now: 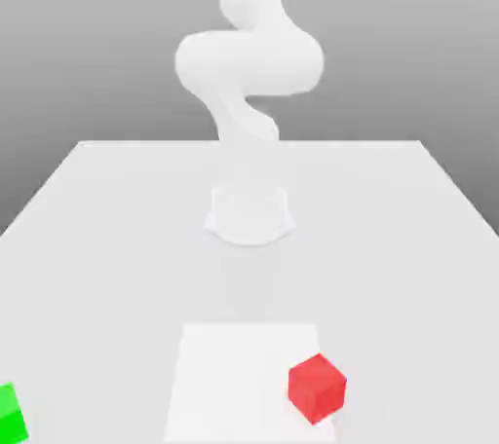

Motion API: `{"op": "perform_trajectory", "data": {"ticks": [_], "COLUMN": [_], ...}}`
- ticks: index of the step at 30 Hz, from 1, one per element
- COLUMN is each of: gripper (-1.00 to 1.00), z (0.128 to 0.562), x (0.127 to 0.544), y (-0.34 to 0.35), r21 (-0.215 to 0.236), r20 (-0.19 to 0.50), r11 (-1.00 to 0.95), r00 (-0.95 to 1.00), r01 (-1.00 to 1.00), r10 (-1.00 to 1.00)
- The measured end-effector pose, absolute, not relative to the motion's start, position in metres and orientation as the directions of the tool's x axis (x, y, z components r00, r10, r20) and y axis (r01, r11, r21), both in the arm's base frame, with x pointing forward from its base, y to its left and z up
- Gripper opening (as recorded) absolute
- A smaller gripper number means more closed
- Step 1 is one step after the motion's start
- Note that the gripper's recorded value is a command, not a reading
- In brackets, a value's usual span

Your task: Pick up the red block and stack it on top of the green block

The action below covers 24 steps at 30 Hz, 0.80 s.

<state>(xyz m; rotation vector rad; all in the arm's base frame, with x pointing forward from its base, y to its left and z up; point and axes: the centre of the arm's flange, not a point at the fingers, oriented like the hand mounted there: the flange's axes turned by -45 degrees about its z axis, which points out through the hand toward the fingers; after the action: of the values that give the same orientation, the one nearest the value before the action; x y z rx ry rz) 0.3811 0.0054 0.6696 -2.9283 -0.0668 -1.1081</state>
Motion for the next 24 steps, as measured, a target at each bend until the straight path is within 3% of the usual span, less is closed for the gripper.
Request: {"op": "perform_trajectory", "data": {"ticks": [5,11,17,24], "gripper": [0.0,0.0,0.0,0.0], "z": [0.576,0.458,0.337,0.209], "x": [0.437,0.473,0.476,0.448], "y": [0.022,0.046,0.069,0.083], "r21": [0.029,0.039,0.031,0.004], "r20": [0.536,0.373,0.199,0.012], "r11": [-0.987,-0.956,-0.905,-0.835], "r00": [0.831,0.883,0.884,0.835], "r01": [0.157,0.292,0.425,0.55], "r10": [0.148,0.285,0.422,0.55]}}
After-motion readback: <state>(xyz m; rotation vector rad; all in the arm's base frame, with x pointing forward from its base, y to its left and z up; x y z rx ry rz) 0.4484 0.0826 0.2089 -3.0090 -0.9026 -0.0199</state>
